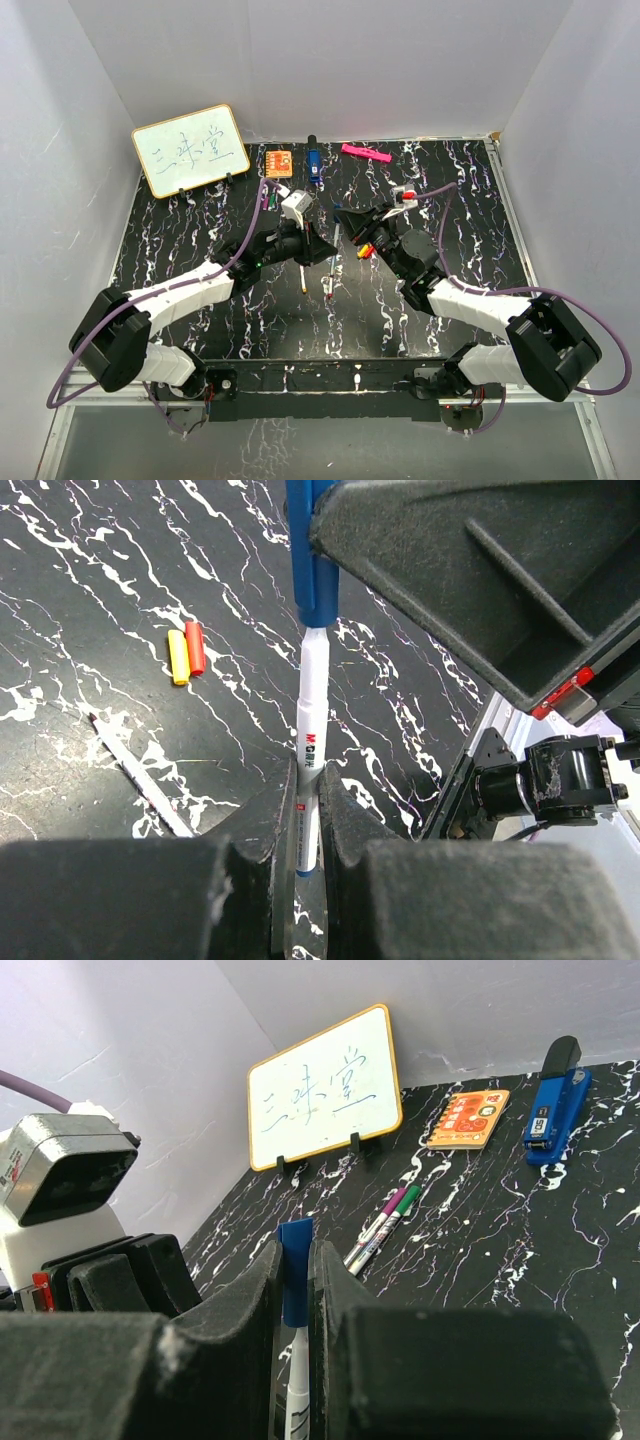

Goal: Insert the pens into the pen caps

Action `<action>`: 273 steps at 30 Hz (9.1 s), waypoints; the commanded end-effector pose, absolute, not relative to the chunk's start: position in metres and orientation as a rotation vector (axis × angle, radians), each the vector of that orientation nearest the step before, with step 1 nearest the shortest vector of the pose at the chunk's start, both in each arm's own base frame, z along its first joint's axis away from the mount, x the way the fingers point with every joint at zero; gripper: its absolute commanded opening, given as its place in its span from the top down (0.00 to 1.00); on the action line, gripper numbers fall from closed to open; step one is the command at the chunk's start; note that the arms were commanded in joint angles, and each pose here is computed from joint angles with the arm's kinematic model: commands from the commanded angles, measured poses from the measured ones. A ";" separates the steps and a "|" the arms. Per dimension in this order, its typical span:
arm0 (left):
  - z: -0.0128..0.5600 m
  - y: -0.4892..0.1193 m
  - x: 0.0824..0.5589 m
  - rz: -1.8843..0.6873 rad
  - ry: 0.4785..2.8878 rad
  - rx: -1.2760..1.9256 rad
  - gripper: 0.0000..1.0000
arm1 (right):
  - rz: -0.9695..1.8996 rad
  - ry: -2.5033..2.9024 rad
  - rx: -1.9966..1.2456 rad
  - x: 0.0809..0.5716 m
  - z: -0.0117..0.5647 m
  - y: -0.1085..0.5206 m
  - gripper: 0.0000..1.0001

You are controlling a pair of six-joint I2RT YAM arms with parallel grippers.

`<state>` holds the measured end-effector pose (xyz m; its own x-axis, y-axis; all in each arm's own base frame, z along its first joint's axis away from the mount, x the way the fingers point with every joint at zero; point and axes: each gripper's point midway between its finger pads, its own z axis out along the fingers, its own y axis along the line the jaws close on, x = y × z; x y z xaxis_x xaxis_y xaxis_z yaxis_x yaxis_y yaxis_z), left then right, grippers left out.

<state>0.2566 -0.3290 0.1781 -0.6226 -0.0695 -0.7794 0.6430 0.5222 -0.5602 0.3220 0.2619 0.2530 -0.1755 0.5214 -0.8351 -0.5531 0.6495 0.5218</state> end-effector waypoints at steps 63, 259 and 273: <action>0.375 -0.275 0.321 -1.047 1.322 0.082 1.00 | 0.968 1.748 -0.365 0.276 0.160 0.308 1.00; 0.051 -0.208 0.270 -0.058 2.723 0.513 1.00 | 0.057 2.138 0.386 0.368 0.108 0.198 0.49; 0.091 -0.198 0.262 -0.113 2.641 0.479 1.00 | -0.036 2.217 0.413 0.381 0.078 0.207 0.53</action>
